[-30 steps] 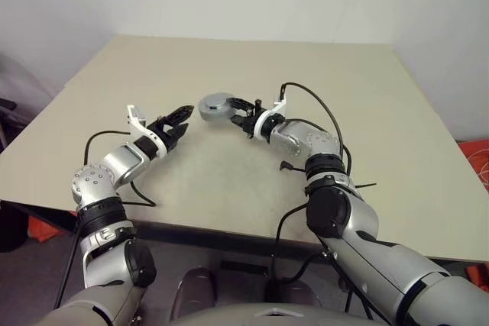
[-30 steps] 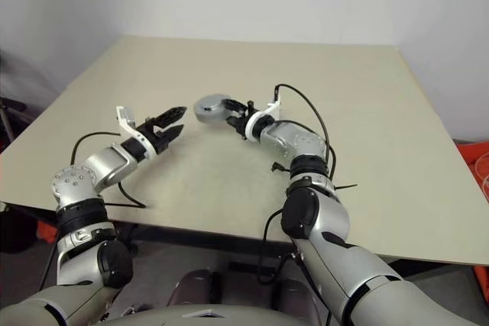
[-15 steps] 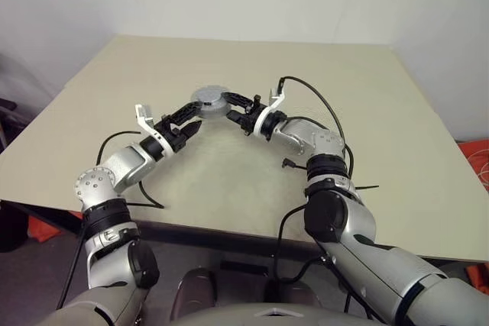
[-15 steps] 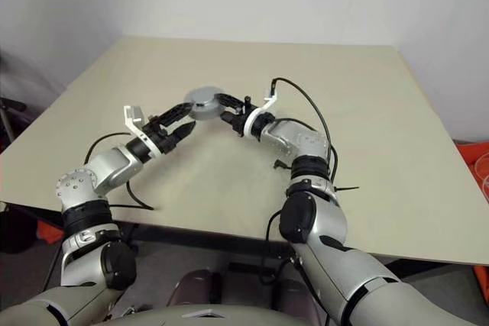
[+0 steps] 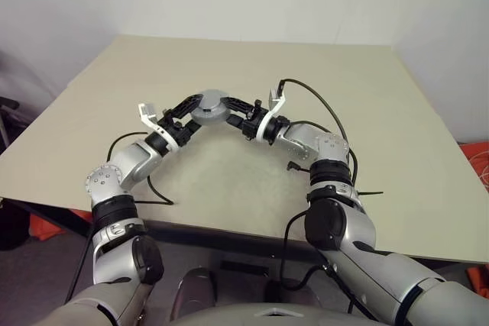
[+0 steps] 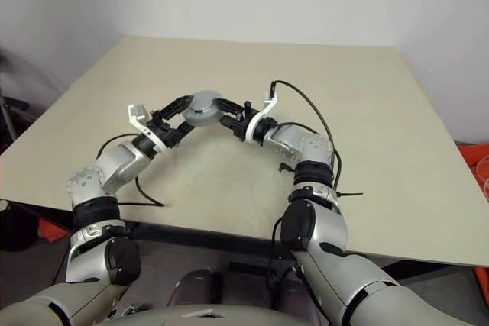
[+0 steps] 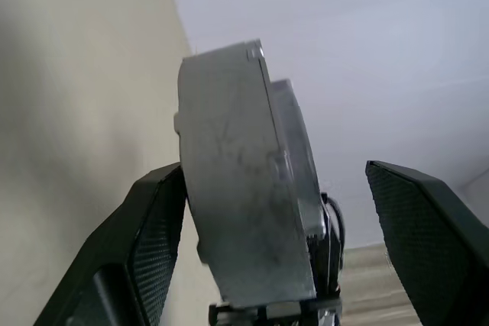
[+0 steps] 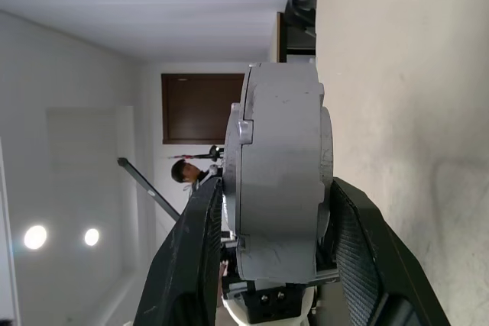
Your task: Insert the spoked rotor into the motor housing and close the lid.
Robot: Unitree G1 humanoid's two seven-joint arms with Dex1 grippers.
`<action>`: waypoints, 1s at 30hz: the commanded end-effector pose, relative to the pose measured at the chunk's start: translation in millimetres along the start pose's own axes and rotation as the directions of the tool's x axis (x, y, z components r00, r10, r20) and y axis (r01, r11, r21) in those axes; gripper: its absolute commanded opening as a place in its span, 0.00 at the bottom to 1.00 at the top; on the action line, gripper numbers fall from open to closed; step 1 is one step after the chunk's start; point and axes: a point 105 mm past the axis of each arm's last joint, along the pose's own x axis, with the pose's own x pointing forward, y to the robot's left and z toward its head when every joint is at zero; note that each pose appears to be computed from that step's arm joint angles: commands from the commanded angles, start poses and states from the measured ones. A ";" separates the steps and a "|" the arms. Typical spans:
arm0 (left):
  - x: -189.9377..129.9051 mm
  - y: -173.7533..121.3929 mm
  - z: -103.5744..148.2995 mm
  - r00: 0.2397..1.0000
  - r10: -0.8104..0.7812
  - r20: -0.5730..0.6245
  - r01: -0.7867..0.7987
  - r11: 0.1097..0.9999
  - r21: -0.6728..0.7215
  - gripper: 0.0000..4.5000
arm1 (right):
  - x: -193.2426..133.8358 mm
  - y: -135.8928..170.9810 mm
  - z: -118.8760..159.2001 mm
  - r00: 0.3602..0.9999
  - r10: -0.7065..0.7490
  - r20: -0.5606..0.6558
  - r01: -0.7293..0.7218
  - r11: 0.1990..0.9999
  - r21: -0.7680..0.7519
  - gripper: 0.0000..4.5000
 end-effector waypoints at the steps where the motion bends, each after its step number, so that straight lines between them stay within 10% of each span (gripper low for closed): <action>1: 9.6 -19.4 -1.2 0.997 -0.072 -0.011 0.072 0.997 0.025 0.87 | 2.2 31.0 0.8 0.992 0.123 -0.003 -0.123 0.992 -0.042 0.44; 5: 10.5 -20.0 -3.1 0.997 -0.077 -0.018 0.077 0.997 0.022 0.87 | 2.3 30.7 1.1 0.993 0.120 0.001 -0.120 0.992 -0.050 0.44; 12: 9.2 -19.9 -3.9 0.997 -0.078 -0.018 0.078 0.997 0.025 0.49 | 3.4 27.3 0.8 0.994 0.106 0.005 -0.106 0.993 -0.056 0.44; 22: 9.8 -18.4 -6.3 0.998 -0.059 -0.031 0.061 0.997 0.041 0.48 | 3.8 22.4 1.9 0.997 0.070 0.012 -0.068 0.989 -0.128 0.44; 30: 9.6 -16.6 -5.8 0.998 -0.051 -0.029 0.052 0.997 0.051 0.48 | 5.9 6.3 19.0 0.988 -0.039 0.149 0.076 0.965 -0.251 0.99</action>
